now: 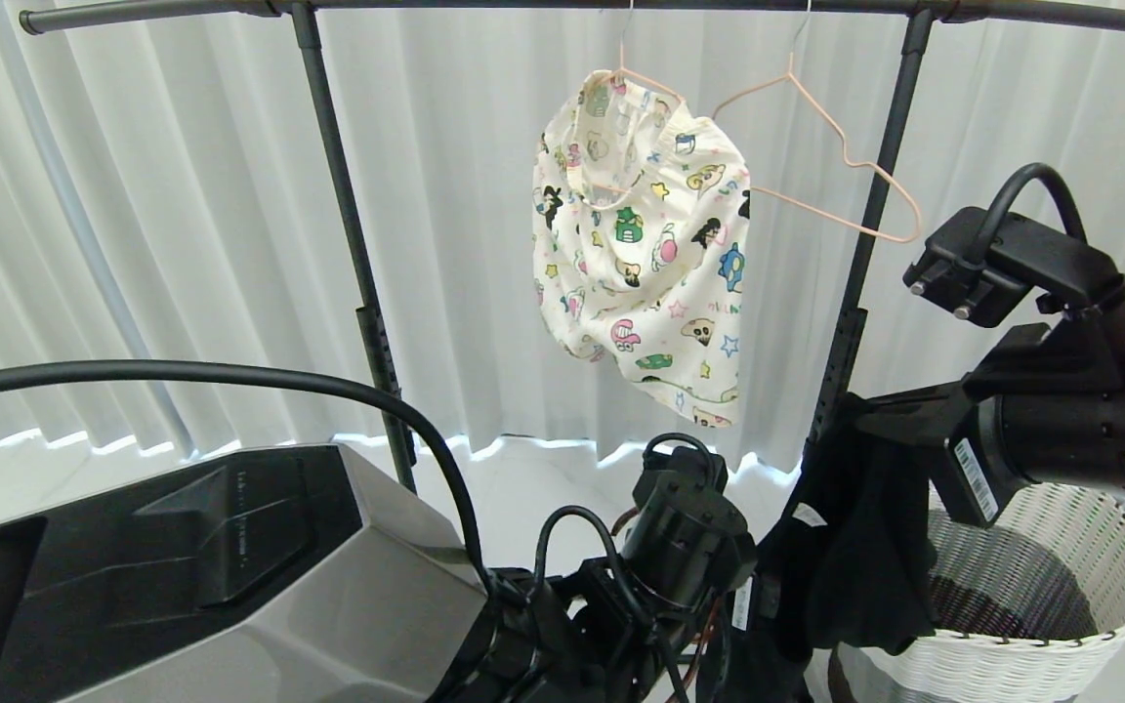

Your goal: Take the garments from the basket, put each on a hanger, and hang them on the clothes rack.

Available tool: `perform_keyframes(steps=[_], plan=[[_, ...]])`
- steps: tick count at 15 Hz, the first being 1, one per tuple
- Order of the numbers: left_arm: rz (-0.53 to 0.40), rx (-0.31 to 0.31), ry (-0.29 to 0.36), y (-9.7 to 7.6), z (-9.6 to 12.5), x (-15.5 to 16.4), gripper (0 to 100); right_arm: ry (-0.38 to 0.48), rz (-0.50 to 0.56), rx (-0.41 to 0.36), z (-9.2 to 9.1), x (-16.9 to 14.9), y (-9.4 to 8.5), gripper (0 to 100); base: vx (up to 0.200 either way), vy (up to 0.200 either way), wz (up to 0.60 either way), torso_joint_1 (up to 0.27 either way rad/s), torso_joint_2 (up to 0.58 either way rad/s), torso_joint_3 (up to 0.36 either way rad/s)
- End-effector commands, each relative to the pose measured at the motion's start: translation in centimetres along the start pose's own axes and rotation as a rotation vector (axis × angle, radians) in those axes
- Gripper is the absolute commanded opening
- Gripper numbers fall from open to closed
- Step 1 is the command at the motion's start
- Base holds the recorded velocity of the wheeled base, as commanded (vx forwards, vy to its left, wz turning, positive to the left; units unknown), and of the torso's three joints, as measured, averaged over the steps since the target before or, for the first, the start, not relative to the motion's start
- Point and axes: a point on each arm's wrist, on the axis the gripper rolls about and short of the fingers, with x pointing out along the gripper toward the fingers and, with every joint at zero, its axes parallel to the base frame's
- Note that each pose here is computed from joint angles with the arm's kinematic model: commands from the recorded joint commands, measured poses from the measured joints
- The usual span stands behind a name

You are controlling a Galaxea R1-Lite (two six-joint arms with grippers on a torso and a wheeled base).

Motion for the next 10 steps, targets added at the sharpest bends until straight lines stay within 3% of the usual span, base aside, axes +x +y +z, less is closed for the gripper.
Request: perform_keyframes(steps=[1, 4, 5, 10], plan=[[0.000, 0.011, 0.003, 0.03, -0.09, -0.06, 100, -0.008, -0.001, 0.001, 0.04, -0.27, -0.05, 0, 0.000, 0.000, 0.00, 0.000, 0.00, 0.000], [-0.005, 0.024, 0.004, -0.04, -0.12, -0.03, 100, -0.014, -0.001, 0.003, 0.04, -0.59, -0.13, 0, 0.000, 0.000, 0.00, 0.000, 0.00, 0.000], [-0.006, 0.024, 0.005, -0.05, -0.12, -0.03, 0, -0.014, -0.001, 0.003, 0.01, -0.62, -0.13, 0, 0.000, 0.000, 0.00, 0.000, 0.00, 0.000], [0.005, 0.025, 0.014, 0.06, -0.46, 0.02, 0, -0.013, -0.001, 0.002, 0.00, -0.57, -0.12, 0, 0.000, 0.000, 0.00, 0.000, 0.00, 0.000]])
